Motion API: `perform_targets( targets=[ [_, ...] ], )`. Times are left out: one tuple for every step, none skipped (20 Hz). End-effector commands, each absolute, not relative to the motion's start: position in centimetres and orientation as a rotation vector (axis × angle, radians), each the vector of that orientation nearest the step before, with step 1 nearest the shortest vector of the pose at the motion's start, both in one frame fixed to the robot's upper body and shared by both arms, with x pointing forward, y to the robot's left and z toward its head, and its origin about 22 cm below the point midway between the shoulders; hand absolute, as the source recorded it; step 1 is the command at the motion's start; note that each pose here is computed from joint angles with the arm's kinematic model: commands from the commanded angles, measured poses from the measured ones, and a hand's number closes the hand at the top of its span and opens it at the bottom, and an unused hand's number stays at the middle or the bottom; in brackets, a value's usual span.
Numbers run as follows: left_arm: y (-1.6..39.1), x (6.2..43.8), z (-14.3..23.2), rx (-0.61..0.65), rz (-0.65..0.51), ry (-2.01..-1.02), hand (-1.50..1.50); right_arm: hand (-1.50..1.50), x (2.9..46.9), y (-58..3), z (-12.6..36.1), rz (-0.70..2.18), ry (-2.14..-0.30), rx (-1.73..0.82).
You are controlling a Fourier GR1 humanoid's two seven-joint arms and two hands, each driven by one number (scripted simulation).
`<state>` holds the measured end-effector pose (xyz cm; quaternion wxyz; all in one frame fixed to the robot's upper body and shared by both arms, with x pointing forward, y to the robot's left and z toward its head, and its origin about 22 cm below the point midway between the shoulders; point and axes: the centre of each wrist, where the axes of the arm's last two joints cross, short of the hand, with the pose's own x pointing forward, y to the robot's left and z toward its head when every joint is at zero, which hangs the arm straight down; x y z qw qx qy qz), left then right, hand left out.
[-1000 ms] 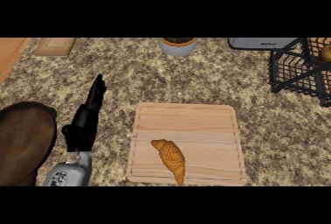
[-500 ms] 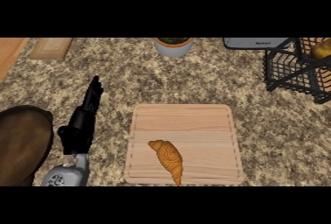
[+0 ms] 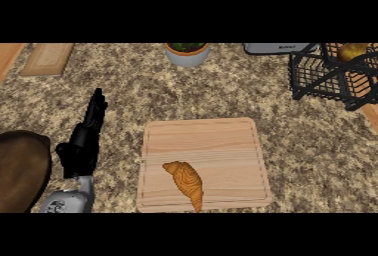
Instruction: Pick the pear from the cutting board and place it in the tiered basket
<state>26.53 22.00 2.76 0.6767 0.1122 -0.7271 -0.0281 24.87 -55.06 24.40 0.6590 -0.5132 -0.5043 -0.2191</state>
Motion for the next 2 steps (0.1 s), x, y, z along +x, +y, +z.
perform_targets(
  targets=[
    [22.8,25.7,2.1,0.261,-0.058,-1.639,0.0,-1.5,18.0,-57.6,22.6,-0.51,-1.17,-1.123],
    [21.1,27.0,2.6,0.257,-0.065,-1.635,0.0,-1.5,16.5,-57.8,22.4,-0.504,-1.182,-1.13]
  ],
)
